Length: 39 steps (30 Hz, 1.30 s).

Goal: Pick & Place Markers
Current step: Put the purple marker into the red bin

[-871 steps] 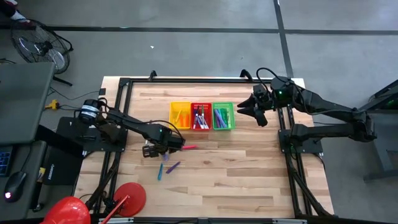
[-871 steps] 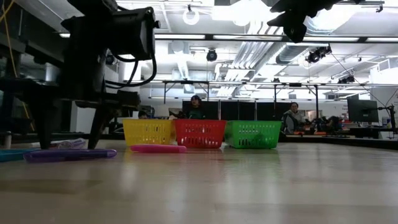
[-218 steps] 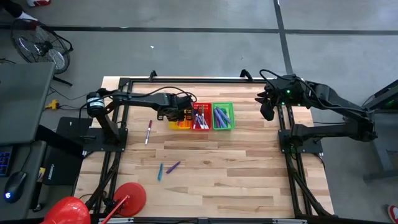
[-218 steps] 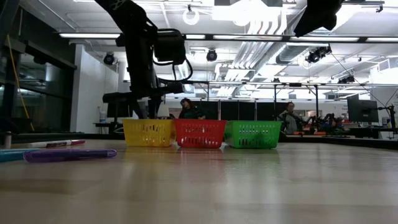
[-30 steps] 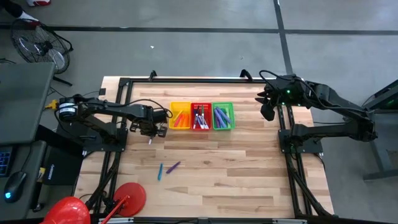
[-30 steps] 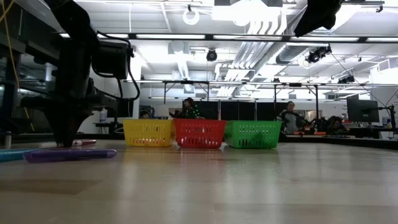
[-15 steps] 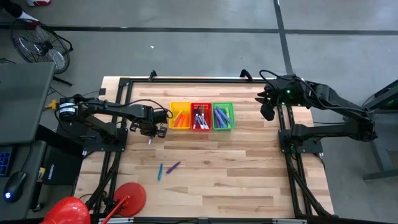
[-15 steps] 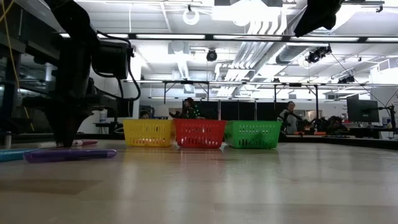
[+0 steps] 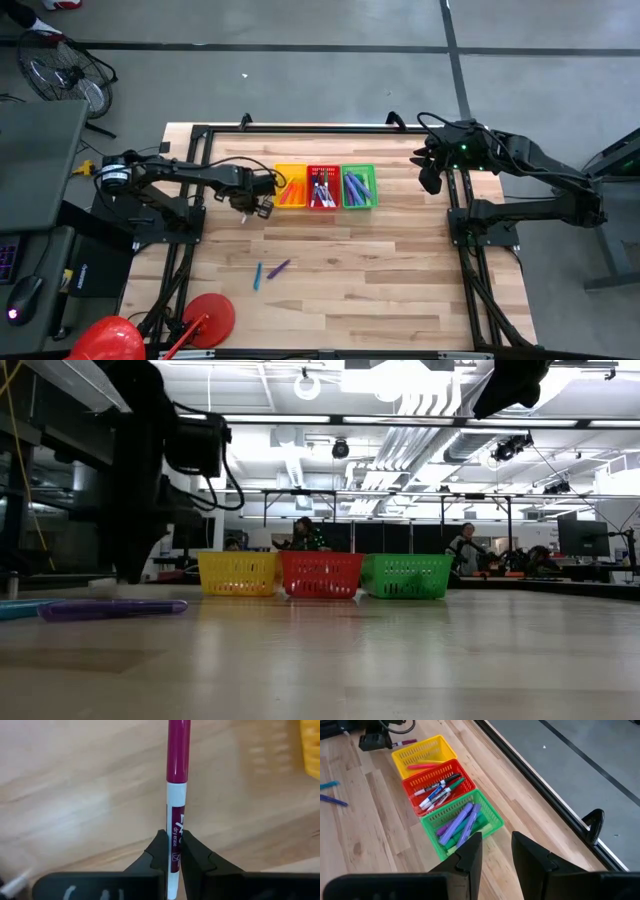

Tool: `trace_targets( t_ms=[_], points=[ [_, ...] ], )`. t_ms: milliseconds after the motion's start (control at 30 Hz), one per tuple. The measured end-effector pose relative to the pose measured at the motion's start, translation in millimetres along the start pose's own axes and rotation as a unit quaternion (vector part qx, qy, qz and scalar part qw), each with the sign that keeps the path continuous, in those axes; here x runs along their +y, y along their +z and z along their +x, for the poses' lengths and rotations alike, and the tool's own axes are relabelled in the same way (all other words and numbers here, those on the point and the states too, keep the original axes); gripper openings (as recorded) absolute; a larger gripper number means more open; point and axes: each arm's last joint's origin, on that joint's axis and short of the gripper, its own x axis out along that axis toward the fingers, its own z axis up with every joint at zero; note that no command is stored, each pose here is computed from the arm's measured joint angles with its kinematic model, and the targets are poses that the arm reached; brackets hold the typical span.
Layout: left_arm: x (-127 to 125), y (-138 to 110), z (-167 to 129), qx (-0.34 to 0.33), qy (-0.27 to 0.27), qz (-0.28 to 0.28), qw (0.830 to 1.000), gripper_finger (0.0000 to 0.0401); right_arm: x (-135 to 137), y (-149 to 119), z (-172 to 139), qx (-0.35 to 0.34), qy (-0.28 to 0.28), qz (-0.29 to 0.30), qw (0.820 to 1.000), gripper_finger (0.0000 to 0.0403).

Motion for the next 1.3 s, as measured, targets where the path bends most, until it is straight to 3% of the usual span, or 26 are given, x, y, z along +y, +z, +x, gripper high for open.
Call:
trace_targets(
  t_ms=[400,567,900,1100,1300],
  points=[
    [-6.0,10.3,-29.2,-0.034,0.040,0.014,0.999,0.0017,0.2,0.0,0.2,0.001,0.003,0.004,1.000,0.0094],
    [-15.6,20.3,-52.1,-0.077,0.020,0.031,0.996,0.0017,1.5,3.6,5.1,-0.003,0.005,0.000,1.000,0.0094],
    [-23.5,36.6,-119.1,-0.209,-0.029,0.042,0.977,0.0017,13.0,25.8,29.3,-0.045,0.090,-0.010,0.995,0.0094],
    [-38.6,49.6,-157.7,-0.288,-0.100,0.106,0.947,0.0017,23.0,43.1,52.0,-0.079,0.166,-0.018,0.983,0.0095],
    [-61.1,57.6,-187.2,-0.391,-0.197,0.179,0.881,0.0017,31.8,61.2,72.2,-0.138,0.223,-0.050,0.964,0.0095]
  ],
)
